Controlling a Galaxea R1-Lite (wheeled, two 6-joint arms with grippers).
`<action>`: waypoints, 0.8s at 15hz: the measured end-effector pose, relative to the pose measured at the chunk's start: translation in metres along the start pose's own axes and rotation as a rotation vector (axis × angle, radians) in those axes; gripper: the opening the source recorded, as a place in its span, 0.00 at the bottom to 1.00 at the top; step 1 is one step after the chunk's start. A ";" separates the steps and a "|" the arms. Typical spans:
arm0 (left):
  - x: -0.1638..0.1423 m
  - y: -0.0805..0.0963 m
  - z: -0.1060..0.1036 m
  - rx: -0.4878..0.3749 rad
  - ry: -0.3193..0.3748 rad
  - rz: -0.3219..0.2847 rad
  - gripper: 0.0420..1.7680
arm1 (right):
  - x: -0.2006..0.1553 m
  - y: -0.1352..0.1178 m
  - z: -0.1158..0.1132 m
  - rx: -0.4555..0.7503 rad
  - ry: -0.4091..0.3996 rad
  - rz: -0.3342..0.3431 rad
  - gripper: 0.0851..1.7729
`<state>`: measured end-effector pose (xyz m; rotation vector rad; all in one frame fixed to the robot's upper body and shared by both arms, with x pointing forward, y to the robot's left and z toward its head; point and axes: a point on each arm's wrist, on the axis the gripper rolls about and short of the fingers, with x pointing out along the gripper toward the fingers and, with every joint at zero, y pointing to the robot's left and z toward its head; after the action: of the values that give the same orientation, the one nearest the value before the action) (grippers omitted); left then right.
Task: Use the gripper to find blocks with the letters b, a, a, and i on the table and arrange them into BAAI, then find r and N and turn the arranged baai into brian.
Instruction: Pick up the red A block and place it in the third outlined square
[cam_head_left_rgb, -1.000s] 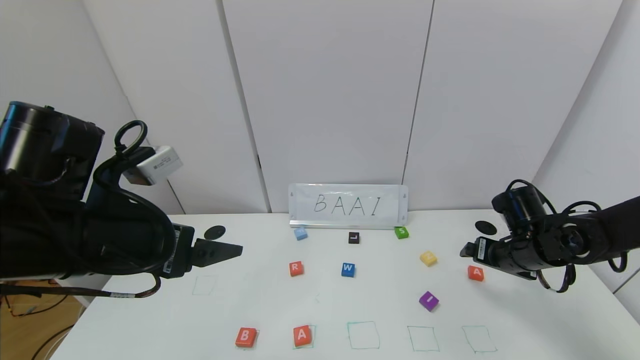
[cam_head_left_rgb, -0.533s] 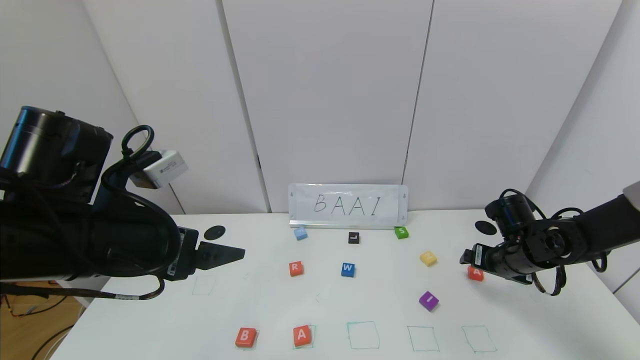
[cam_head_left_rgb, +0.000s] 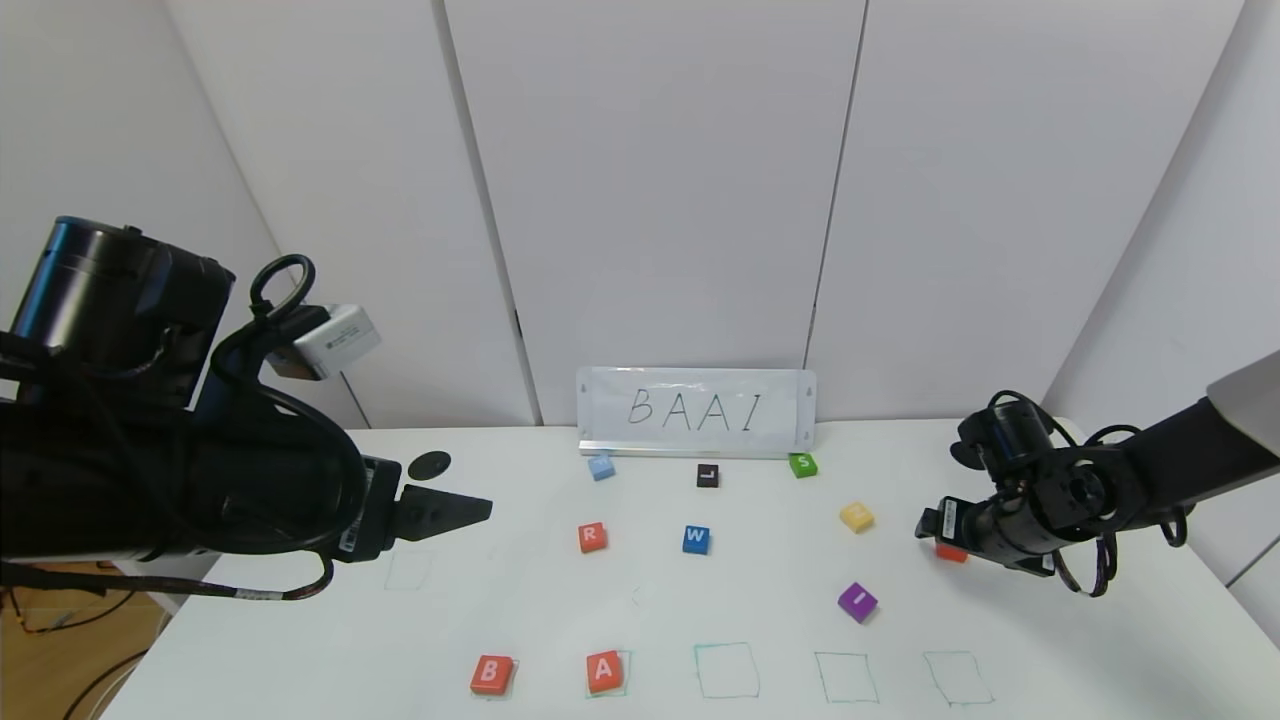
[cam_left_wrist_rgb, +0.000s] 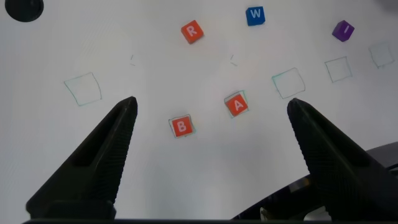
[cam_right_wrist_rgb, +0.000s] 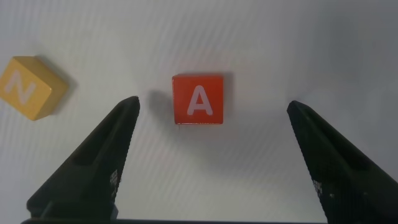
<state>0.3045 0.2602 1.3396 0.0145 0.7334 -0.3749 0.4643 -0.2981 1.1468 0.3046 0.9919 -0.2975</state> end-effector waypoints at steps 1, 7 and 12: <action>0.000 0.000 0.000 0.000 0.002 0.000 0.97 | 0.002 0.000 0.000 -0.001 -0.001 -0.009 0.96; 0.003 0.000 0.000 0.001 0.010 -0.001 0.97 | 0.009 0.003 -0.003 -0.012 0.000 -0.036 0.96; 0.004 0.000 0.000 0.001 0.013 -0.001 0.97 | 0.011 0.003 -0.004 -0.016 0.004 -0.038 0.81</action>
<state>0.3071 0.2589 1.3368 0.0176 0.7458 -0.3759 0.4684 -0.2948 1.1355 0.2718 1.0043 -0.3235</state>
